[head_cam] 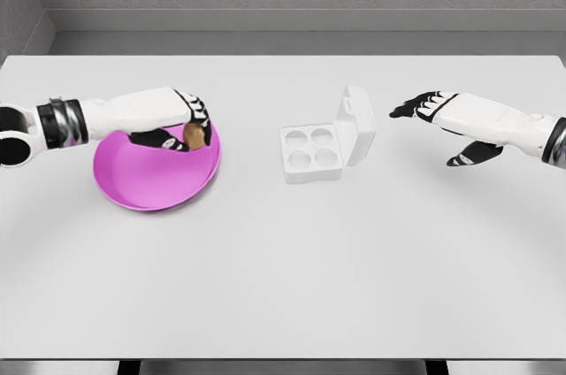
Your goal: Pack egg into the box and close the box lid
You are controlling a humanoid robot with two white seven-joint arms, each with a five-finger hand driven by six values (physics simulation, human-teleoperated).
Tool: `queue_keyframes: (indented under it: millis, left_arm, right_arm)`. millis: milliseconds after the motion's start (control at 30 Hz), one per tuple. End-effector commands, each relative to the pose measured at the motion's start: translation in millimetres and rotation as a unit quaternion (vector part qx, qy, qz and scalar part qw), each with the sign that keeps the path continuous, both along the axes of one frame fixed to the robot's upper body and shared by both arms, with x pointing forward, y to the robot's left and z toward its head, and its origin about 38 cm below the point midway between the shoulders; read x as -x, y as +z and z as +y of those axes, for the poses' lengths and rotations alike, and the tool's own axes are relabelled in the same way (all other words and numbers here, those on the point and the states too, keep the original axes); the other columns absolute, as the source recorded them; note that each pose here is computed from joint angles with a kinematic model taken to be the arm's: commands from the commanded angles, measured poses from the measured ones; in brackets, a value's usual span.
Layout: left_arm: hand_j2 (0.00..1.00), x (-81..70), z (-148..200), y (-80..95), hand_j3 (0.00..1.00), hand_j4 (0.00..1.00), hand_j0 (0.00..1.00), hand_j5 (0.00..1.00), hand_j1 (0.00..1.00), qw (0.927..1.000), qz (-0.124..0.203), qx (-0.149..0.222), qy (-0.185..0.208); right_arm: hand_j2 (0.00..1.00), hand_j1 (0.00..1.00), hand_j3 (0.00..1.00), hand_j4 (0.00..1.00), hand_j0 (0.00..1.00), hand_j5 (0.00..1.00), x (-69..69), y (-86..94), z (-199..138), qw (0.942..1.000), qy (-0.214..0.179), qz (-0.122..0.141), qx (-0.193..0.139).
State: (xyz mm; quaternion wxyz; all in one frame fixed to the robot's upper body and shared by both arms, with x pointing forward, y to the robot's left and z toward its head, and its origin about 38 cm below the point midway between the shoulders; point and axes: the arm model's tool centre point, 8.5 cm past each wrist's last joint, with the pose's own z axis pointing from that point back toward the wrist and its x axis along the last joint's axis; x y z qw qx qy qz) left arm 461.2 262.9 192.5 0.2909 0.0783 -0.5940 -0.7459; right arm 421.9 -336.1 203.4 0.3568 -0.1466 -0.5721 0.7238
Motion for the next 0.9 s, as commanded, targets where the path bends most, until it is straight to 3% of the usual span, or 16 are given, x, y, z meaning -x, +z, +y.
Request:
queue_keyframes:
  millis: [0,867]
  left_arm:
    - [0.45,-2.2,-9,1.5,0.45,0.45,0.45,0.45,0.45,0.9999,0.000,0.011,-0.004]
    - [0.44,-10.9,-67,12.9,0.44,0.44,0.44,0.44,0.44,0.9969,-0.002,0.067,-0.041]
  right_arm:
    - [1.00,1.00,1.00,1.00,1.00,1.00,-0.3,-0.1,-1,1.0000,-0.002,0.002,-0.003]
    - [1.00,1.00,1.00,1.00,1.00,1.00,-0.8,-1.5,-2,1.0000,-0.005,0.004,-0.004]
